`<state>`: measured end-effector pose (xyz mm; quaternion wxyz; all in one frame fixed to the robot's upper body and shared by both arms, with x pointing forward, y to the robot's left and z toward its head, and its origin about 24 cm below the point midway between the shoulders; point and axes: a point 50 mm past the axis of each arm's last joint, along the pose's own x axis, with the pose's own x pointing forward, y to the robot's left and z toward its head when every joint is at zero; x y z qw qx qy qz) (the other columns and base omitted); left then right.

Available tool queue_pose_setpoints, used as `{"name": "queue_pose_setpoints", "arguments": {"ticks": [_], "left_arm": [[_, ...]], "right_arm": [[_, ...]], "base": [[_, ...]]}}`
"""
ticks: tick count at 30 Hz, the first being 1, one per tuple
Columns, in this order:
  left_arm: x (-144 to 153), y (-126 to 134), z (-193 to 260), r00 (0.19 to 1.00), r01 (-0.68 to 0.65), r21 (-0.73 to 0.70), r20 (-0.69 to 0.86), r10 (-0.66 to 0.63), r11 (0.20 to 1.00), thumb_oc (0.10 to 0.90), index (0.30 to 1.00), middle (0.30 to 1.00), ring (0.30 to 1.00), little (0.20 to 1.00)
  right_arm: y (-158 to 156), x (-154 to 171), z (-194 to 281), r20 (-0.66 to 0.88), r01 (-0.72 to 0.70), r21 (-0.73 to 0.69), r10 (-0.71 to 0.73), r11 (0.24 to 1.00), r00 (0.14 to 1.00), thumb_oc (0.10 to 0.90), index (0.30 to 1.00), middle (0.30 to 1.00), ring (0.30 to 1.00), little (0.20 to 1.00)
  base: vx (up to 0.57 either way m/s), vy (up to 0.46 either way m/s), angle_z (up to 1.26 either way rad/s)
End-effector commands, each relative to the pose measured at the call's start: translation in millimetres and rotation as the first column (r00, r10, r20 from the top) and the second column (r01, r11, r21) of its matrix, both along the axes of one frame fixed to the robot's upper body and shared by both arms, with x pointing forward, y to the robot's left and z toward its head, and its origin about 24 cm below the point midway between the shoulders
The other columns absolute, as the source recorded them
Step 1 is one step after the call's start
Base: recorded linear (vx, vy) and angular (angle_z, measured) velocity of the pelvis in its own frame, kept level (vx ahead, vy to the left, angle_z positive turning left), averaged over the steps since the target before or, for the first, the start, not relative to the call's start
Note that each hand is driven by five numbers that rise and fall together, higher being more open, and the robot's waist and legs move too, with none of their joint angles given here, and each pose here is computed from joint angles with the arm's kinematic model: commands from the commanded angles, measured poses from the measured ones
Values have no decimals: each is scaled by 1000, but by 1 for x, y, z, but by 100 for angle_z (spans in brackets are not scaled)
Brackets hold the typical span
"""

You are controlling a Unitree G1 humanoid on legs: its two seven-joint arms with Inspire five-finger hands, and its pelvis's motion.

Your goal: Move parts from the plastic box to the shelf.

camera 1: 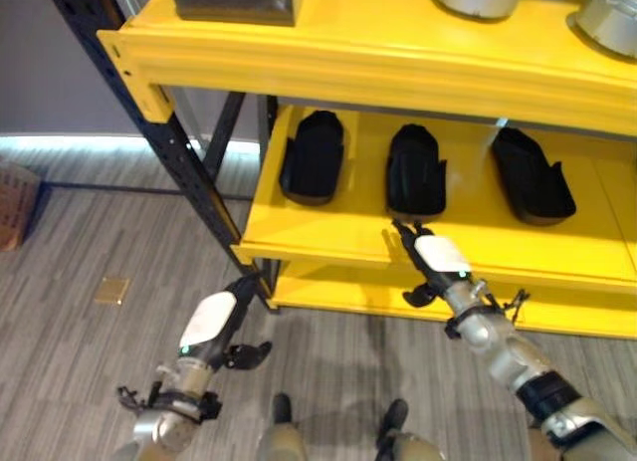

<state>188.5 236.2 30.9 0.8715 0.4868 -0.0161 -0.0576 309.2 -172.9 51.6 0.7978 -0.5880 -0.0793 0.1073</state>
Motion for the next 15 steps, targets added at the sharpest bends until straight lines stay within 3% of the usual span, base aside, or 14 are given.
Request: {"name": "queue_pose_setpoints", "arguments": {"ticks": [1, 15], "left_arm": [[10, 1, 39, 978, 42, 10, 204, -43, 999, 900, 1000, 1000, 1000, 1000], [12, 0, 41, 977, 56, 7, 207, -56, 998, 900, 1000, 1000, 1000, 1000]], "right_arm": [[18, 23, 47, 206, -52, 37, 44, 998, 977, 900, 1000, 1000, 1000, 1000], [7, 34, 44, 193, 24, 12, -26, 1000, 981, 900, 1000, 1000, 1000, 1000]], "base": [[-11, 9, 4], [-1, 2, 1]]}}
